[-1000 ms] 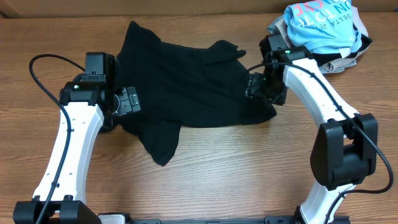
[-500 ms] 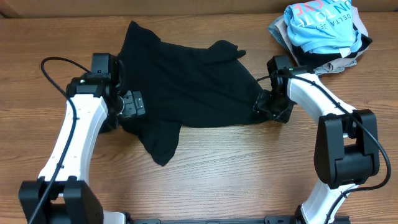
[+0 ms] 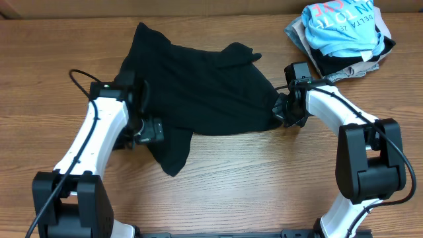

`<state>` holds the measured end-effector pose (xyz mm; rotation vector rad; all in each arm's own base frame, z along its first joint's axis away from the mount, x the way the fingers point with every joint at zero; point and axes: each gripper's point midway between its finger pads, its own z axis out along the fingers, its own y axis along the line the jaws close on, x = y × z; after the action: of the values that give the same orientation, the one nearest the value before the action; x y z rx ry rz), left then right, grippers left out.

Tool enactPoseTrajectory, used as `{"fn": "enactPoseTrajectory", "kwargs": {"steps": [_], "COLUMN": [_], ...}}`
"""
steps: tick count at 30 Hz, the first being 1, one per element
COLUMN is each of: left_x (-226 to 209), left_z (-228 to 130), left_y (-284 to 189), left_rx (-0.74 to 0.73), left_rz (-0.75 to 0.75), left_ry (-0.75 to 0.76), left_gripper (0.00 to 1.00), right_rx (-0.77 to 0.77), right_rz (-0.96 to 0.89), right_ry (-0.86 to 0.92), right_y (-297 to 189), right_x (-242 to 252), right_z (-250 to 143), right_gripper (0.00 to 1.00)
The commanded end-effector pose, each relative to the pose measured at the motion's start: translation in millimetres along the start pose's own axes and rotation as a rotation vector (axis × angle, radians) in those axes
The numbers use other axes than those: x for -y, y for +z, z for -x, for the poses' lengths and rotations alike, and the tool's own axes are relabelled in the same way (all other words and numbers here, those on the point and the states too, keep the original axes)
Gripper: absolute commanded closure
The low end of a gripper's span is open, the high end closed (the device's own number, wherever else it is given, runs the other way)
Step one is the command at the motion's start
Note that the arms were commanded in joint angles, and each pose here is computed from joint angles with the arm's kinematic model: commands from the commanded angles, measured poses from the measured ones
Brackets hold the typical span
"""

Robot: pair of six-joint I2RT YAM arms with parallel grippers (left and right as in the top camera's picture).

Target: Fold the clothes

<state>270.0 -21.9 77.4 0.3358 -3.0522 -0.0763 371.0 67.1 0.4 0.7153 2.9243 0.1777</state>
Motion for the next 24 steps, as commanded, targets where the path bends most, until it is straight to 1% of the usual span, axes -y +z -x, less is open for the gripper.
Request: {"fn": "enactPoseTrajectory", "kwargs": {"steps": [1,3,6,10,13,20,24], "left_x": [20,36,53,58,59,67,65], "left_z": [-18,-28,-41,-52,-61,-78,-79], "left_y": [5,7,15,27,37,67,82], "left_rx": [-0.052,-0.068,-0.057,-0.032,-0.043,-0.08,-0.062], "left_rz": [-0.019,-0.028,0.007,0.077,0.086,0.014,0.007], "left_ry": [0.02,0.056,0.119,0.129,0.125,0.119,0.119], "left_gripper": [0.05,0.06,0.06,0.05,0.05,0.09,0.11], "right_rx": [-0.041,-0.041,-0.041,-0.038,-0.036,-0.036,-0.034], "right_rz": [-0.028,-0.028,-0.028,-0.031,-0.034,-0.033,-0.032], "right_ry": [0.01,0.01,0.01,0.009,0.009,0.009,0.009], "right_y": [16,16,16,16,16,16,16], "right_x": [8,8,8,9,9,9,9], "right_z": [-13,-13,-13,-12,-12,-12,-12], "right_gripper": [0.96,0.96,0.96,0.96,0.96,0.96,0.96]}}
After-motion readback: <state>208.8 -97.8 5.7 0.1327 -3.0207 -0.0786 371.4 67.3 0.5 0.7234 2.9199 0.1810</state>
